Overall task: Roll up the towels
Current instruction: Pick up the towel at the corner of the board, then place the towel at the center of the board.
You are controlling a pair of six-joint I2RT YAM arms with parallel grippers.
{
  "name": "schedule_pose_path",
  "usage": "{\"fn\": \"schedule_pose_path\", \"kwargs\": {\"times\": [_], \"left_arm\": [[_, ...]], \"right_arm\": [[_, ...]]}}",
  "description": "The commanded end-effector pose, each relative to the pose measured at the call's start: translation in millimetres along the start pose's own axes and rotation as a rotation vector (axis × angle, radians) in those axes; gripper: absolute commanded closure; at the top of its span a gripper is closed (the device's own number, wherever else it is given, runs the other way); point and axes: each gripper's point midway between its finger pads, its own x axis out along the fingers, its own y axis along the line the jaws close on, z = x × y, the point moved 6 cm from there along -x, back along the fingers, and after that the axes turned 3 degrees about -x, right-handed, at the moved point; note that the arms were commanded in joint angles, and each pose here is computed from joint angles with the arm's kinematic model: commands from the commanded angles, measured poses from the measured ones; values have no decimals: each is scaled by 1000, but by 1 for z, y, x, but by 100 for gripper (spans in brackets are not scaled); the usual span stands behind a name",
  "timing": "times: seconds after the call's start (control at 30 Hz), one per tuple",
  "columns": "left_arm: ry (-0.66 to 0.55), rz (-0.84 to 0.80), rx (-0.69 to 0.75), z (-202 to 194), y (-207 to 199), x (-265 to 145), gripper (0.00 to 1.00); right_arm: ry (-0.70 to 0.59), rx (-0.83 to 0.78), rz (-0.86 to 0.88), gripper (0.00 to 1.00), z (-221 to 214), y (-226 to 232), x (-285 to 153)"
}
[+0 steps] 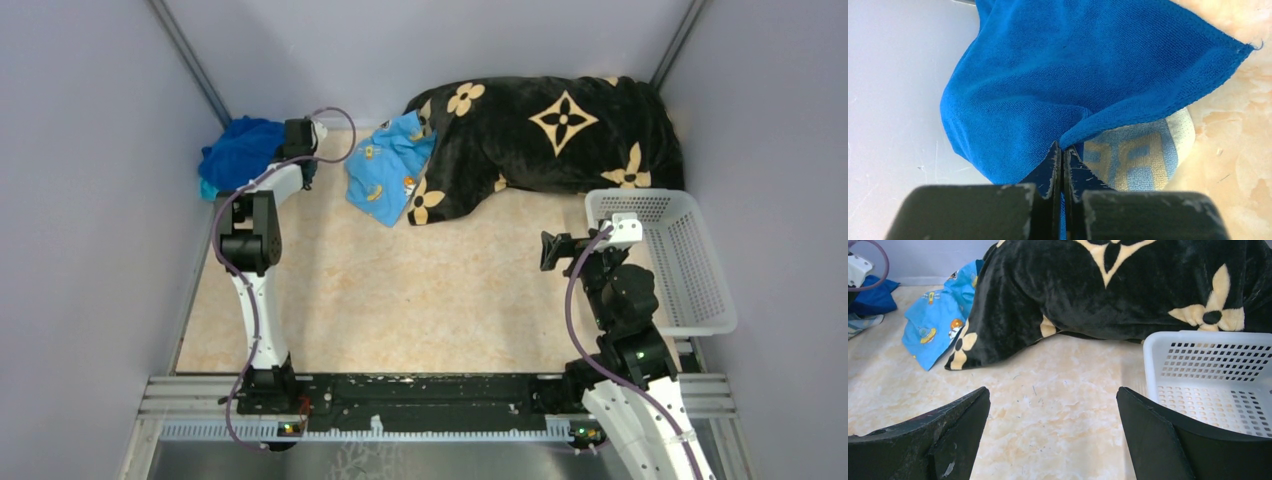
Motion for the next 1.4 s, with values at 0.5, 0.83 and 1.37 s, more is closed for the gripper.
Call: {"fn": "schedule_pose_path", "kwargs": {"times": [0.5,0.83,1.37], "left_arm": [[-747,142,-318,221,90,-360,100],[-1133,-124,-341,209,84,-564,100],[-1406,-1031,-398,133,83,-693,100]], "right_arm": [[-170,19,29,1,33,1,-21],[-208,22,56,1,39,3,-26],[-195,25,100,2,40,10,-23]]}}
